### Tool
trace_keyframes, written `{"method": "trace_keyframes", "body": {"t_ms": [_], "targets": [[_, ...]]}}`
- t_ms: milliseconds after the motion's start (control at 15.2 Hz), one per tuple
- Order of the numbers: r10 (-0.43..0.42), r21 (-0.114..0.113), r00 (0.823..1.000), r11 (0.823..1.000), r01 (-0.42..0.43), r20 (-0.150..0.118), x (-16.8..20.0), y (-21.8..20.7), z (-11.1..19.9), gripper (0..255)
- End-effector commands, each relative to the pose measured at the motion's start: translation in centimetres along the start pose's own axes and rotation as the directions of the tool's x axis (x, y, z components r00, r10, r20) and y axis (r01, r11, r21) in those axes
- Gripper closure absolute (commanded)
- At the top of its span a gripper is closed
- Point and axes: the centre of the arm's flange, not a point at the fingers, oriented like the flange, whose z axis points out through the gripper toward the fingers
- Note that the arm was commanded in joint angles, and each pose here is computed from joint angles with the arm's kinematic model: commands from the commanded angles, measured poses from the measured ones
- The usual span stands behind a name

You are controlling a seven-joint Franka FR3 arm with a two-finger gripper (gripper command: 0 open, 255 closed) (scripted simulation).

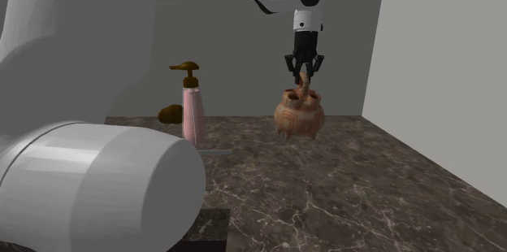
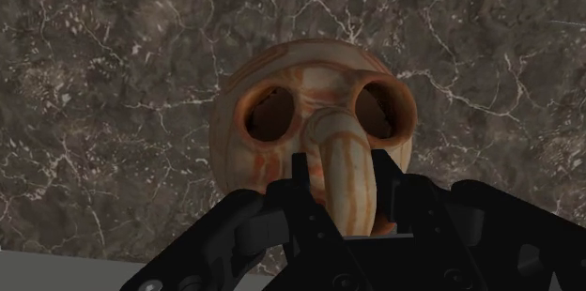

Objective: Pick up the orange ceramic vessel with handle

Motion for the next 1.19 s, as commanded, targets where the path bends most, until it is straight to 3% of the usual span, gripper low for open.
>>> {"method": "trace_keyframes", "body": {"t_ms": [0,396,1122], "targets": [[0.000,0.000,1.000,1.000,0.000,0.000,0.0,0.0,0.1,255],[0.000,0.000,1.000,1.000,0.000,0.000,0.0,0.0,0.1,255],[0.000,0.000,1.000,1.000,0.000,0.000,-0.2,-0.1,-5.7,255]]}}
